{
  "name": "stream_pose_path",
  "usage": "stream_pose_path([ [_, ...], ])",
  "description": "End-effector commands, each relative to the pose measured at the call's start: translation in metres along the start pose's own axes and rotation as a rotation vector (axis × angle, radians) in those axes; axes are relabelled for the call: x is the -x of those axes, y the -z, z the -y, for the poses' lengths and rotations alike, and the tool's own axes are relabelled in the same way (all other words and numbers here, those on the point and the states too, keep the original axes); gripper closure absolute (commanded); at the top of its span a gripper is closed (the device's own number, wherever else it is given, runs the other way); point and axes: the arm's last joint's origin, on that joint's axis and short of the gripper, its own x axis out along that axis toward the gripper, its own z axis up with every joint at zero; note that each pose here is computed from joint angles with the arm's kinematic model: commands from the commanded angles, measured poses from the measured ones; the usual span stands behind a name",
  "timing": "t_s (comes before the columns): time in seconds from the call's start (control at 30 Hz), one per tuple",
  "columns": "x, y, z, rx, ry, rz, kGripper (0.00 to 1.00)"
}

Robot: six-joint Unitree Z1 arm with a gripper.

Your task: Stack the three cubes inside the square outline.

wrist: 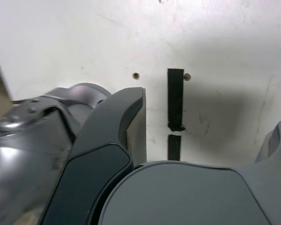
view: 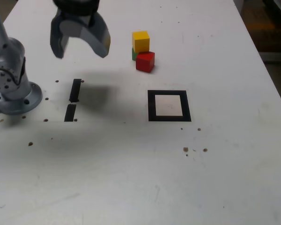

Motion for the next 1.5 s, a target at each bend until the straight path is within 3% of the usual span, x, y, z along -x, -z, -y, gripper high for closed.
stream_pose_path([
  [0.0, 0.044, -0.012, -0.015, 0.022, -0.026, 0.131, 0.06],
  [0.23, 0.078, -0.032, -0.055, 0.053, -0.040, 0.221, 0.05],
  [0.33, 0.087, -0.037, -0.074, 0.070, -0.045, 0.237, 0.05],
  [0.47, 0.086, -0.051, -0.096, 0.074, -0.032, 0.213, 0.05],
  [0.73, 0.062, -0.084, -0.116, 0.062, 0.000, 0.129, 0.05],
  [0.93, 0.038, -0.098, -0.126, 0.072, 0.028, 0.086, 0.05],
  [1.27, 0.006, -0.121, -0.132, 0.068, 0.084, 0.062, 0.09],
  [1.47, -0.006, -0.126, -0.131, 0.066, 0.098, 0.052, 0.14],
])
